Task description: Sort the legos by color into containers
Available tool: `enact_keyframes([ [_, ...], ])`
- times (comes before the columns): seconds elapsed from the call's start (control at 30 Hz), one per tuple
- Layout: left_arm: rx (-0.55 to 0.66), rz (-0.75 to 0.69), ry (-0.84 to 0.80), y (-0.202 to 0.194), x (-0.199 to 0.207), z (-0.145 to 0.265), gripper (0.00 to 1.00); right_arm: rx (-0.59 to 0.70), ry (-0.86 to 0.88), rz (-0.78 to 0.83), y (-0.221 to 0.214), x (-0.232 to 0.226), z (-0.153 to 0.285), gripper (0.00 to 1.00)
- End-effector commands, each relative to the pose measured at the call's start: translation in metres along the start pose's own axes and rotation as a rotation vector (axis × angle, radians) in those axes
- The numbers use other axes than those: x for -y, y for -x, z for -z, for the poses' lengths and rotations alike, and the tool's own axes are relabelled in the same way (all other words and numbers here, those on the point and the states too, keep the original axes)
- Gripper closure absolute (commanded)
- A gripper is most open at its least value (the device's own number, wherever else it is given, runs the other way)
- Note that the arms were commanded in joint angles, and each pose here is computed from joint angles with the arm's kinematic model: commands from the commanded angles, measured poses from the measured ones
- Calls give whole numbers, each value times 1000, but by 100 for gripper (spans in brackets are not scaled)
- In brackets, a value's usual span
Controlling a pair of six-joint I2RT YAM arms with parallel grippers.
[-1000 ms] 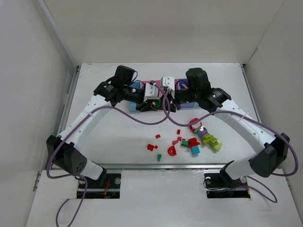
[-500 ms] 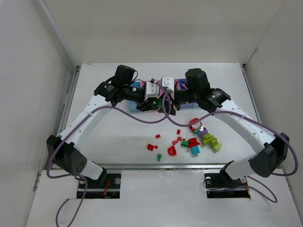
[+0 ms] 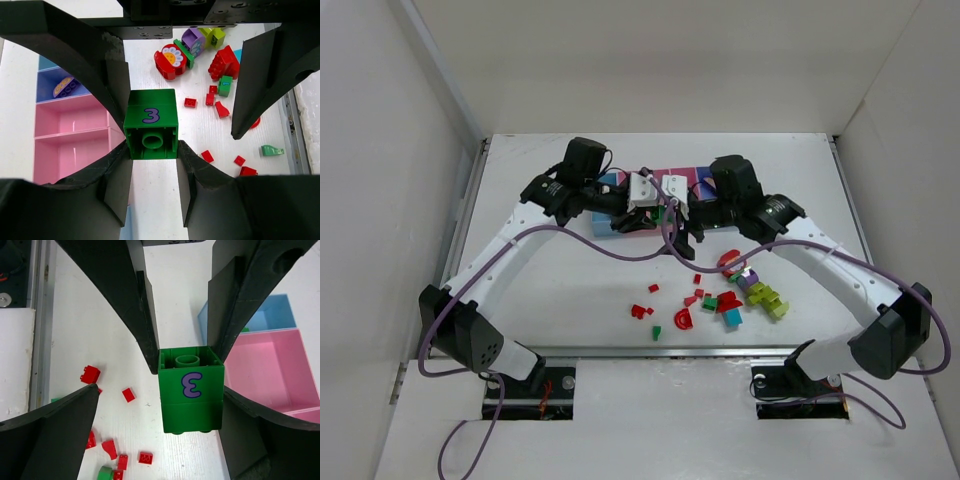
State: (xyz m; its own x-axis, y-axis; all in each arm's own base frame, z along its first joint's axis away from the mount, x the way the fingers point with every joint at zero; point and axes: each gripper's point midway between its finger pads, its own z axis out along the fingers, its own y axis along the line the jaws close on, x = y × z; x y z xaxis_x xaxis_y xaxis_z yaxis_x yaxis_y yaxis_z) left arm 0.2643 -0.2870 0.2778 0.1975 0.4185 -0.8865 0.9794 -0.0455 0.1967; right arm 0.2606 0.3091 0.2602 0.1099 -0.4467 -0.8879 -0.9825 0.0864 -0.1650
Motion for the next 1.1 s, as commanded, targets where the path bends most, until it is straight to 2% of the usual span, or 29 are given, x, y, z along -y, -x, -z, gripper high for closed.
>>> enact_keyframes([
  [0.0, 54, -66, 2, 21, 5, 7, 100, 31, 17, 28, 8, -5, 6, 3],
  [0.13, 52, -52, -13, 18, 9, 5, 100, 67, 12, 39, 16, -1, 7, 12],
  [0.3, 59, -52, -21, 21, 13, 8, 100, 83, -1, 21, 19, 10, 6, 55],
  [0.37, 59, -52, -21, 21, 13, 8, 100, 67, 9, 4, 13, 11, 1, 67],
  [0.4, 59, -52, -21, 21, 13, 8, 100, 70, 9, 0, 13, 13, 3, 80],
  [0.43, 59, -52, -21, 21, 13, 8, 100, 75, 16, 0, 14, 13, 2, 88],
  [0.53, 59, -52, -21, 21, 13, 8, 100, 67, 25, -17, 9, 14, 1, 100],
  [0.67, 57, 40, 43, 24, 2, 8, 100, 34, 62, -68, -9, 4, 0, 100],
  [0.73, 70, 82, 91, 31, -8, 10, 100, -31, 63, -145, -42, -3, -2, 100],
  [0.87, 64, 123, 244, 34, -40, 21, 100, -62, 25, -264, -84, -9, 12, 100],
  [0.93, 59, 141, 268, 27, -42, 20, 100, -49, -17, -275, -94, -4, 18, 100],
  [1.07, 40, 223, 294, 4, -43, 14, 100, 14, -67, -247, -78, 16, 22, 100],
])
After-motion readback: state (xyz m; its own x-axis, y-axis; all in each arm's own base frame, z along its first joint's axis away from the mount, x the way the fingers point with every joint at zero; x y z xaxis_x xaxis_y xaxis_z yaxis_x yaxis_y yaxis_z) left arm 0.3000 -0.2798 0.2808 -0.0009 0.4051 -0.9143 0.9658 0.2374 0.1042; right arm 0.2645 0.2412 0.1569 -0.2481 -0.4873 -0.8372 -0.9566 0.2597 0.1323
